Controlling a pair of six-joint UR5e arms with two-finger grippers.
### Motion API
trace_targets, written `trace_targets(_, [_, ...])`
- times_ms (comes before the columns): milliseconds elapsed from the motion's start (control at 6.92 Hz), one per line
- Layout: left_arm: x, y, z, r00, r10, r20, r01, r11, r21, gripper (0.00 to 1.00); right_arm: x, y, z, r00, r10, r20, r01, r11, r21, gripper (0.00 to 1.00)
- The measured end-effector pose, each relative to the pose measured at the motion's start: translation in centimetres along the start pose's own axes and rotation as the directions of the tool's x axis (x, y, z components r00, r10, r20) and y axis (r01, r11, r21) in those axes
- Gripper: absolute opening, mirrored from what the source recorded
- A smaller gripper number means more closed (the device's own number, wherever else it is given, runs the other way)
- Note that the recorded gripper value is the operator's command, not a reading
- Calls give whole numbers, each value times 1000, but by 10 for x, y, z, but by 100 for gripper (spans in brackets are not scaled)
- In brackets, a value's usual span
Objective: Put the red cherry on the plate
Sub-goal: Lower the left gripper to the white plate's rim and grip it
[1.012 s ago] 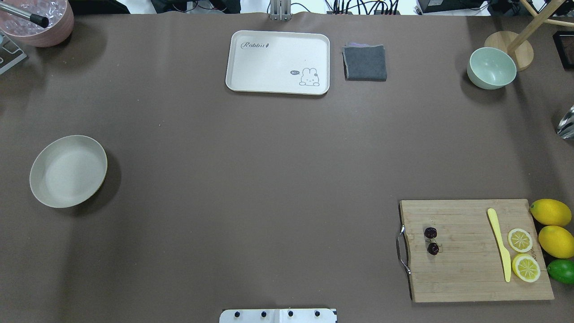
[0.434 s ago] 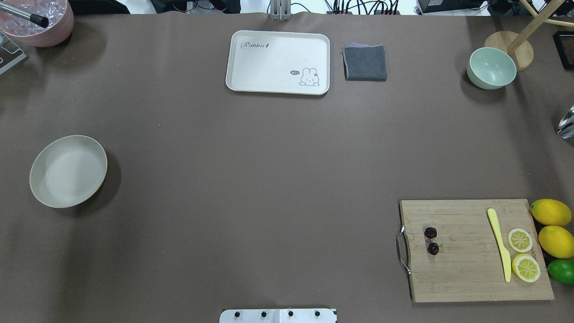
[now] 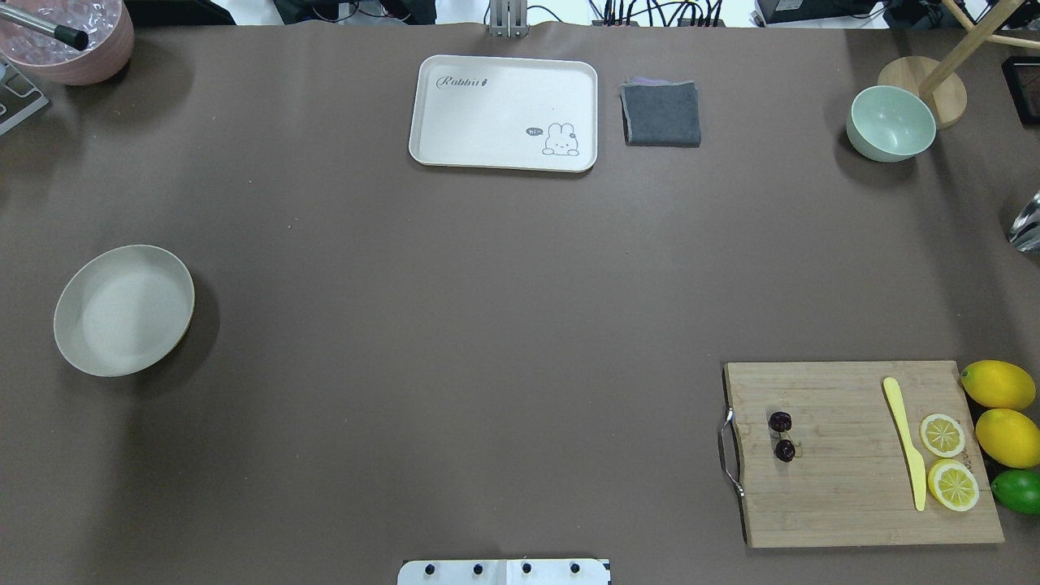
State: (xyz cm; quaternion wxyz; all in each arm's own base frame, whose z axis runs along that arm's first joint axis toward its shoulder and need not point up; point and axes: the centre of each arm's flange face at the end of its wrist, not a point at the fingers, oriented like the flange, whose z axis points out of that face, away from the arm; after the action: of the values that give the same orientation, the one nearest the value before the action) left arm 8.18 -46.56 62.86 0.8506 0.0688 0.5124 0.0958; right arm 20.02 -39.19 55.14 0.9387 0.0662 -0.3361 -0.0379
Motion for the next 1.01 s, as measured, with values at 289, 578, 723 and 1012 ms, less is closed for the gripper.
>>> trace_targets(289, [-3, 0, 40, 1000, 28, 12, -29, 999, 20, 93, 2, 8, -2, 1000, 7, -1, -7, 1000, 5, 100])
trace_targets(578, [11, 2, 79, 997, 46, 57, -49, 998, 47, 88, 2, 13, -2, 1000, 5, -1, -5, 1000, 7, 100])
trace_targets(723, [13, 3, 88, 997, 49, 58, -52, 997, 53, 79, 1, 14, -2, 1000, 5, -1, -5, 1000, 7, 100])
trace_targets(1012, [7, 8, 97, 997, 56, 56, -59, 997, 56, 66, 0, 15, -3, 1000, 2, -2, -2, 1000, 9, 100])
